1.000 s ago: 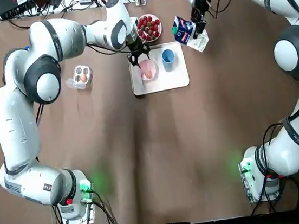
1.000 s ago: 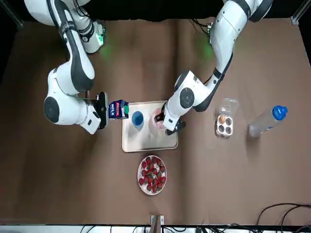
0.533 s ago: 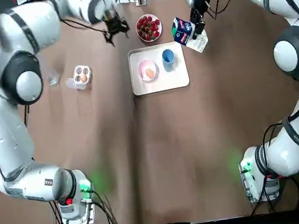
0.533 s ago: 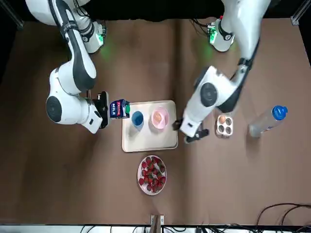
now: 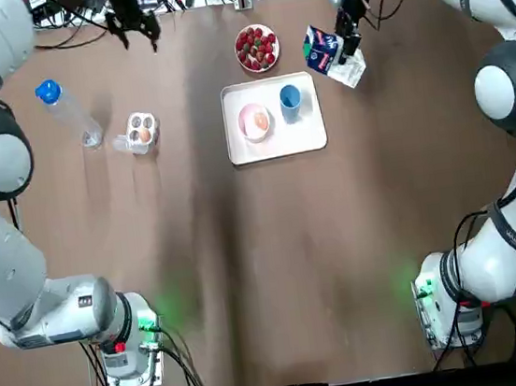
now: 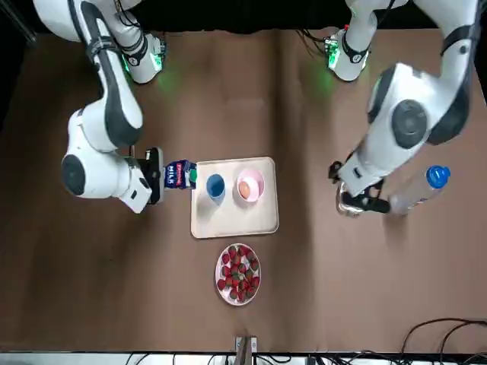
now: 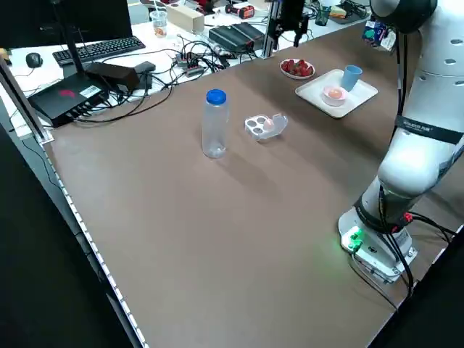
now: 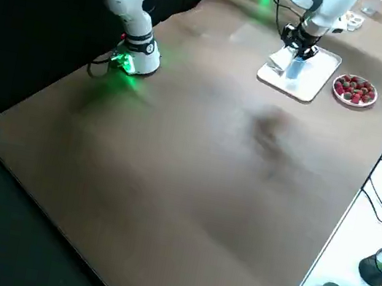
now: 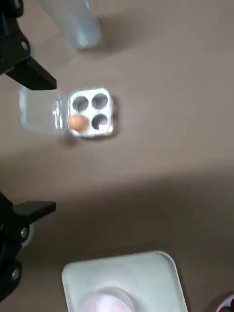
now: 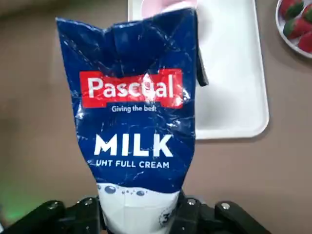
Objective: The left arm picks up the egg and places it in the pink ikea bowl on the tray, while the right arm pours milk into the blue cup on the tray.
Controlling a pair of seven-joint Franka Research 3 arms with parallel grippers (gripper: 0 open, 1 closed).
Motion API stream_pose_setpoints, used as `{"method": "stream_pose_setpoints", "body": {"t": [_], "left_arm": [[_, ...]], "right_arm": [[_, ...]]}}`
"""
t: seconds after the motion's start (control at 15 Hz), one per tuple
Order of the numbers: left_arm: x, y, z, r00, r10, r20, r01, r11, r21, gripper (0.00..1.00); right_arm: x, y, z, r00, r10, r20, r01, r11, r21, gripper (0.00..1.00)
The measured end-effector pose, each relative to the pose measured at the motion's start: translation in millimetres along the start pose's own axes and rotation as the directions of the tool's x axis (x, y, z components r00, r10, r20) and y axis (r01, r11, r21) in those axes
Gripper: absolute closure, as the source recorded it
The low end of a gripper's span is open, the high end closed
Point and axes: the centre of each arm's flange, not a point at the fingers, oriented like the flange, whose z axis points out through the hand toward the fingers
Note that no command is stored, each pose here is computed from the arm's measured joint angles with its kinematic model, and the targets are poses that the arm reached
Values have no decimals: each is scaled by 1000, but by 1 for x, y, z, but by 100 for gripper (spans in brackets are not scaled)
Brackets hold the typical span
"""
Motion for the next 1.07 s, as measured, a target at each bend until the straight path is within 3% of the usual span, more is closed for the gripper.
{"method": "stream_pose_setpoints", "body": {"t": [0.2, 0.53, 0.8, 1.07], "left_arm": [[0, -52, -34, 999, -30, -44, 30, 1000, -1, 0], [-8, -64, -74, 993, -58, -107, 59, 998, 7, 0], [-42, -75, -84, 995, -87, 47, 84, 995, 48, 0], [-56, -88, -96, 988, -137, 66, 136, 990, 27, 0]], "right_arm": [[-46, 5, -17, 998, 6, -58, -4, 999, 39, 55], [-105, 9, -38, 978, -34, -205, 45, 998, 47, 55], [-167, 8, -52, 941, -34, -336, 52, 998, 46, 55], [-237, 16, -30, 867, -27, -497, 63, 996, 56, 55]]}}
